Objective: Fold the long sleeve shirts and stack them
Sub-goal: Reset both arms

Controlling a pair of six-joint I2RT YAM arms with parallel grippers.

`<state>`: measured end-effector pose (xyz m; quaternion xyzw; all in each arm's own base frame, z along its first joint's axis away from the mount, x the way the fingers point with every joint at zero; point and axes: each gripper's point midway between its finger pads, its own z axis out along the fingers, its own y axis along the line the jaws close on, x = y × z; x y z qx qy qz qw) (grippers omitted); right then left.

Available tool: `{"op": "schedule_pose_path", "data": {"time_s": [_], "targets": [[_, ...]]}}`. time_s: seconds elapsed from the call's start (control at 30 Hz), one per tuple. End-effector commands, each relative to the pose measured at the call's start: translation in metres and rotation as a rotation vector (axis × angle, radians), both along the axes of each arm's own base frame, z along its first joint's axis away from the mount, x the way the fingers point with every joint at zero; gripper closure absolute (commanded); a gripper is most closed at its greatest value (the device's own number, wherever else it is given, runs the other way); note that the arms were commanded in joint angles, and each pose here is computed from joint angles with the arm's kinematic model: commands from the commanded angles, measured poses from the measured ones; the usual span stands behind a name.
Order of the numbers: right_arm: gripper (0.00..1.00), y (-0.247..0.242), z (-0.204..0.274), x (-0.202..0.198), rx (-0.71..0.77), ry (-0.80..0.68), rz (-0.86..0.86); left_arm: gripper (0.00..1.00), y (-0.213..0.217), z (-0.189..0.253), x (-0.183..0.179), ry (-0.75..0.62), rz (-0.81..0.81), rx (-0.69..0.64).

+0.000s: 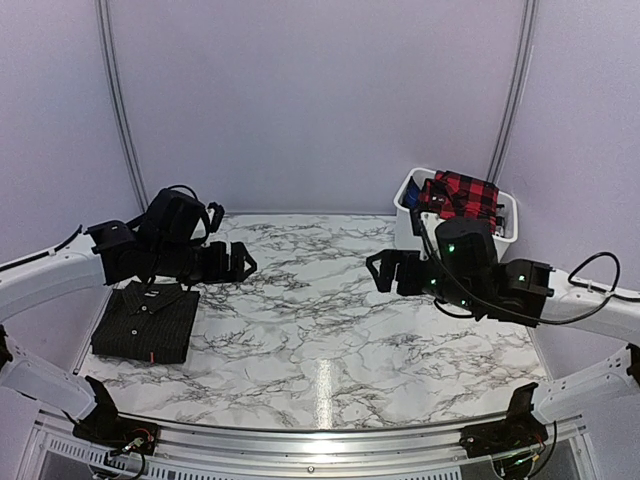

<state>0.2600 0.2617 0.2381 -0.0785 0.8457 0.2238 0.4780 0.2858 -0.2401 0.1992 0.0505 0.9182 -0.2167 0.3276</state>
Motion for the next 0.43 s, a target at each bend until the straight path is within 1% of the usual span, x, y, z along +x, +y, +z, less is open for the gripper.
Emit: {"op": "schedule_pose_path", "data": {"time_s": [0.0, 0.1, 0.2, 0.4], "targets": [[0.01, -0.015, 0.064, 0.008, 0.063, -0.125, -0.063, 0.01, -0.028, 0.057, 0.003, -0.174, -0.065, -0.06], [0.02, -0.019, 0.09, 0.008, 0.088, -0.169, -0.07, 0.01, -0.034, 0.082, 0.002, -0.244, -0.088, -0.09], [0.01, -0.024, 0.108, 0.008, 0.08, -0.195, -0.085, 0.01, -0.034, 0.097, 0.002, -0.289, -0.094, -0.107], [0.01, -0.029, 0.119, 0.006, 0.084, -0.217, -0.088, 0.01, -0.033, 0.104, 0.001, -0.308, -0.095, -0.118]]}}
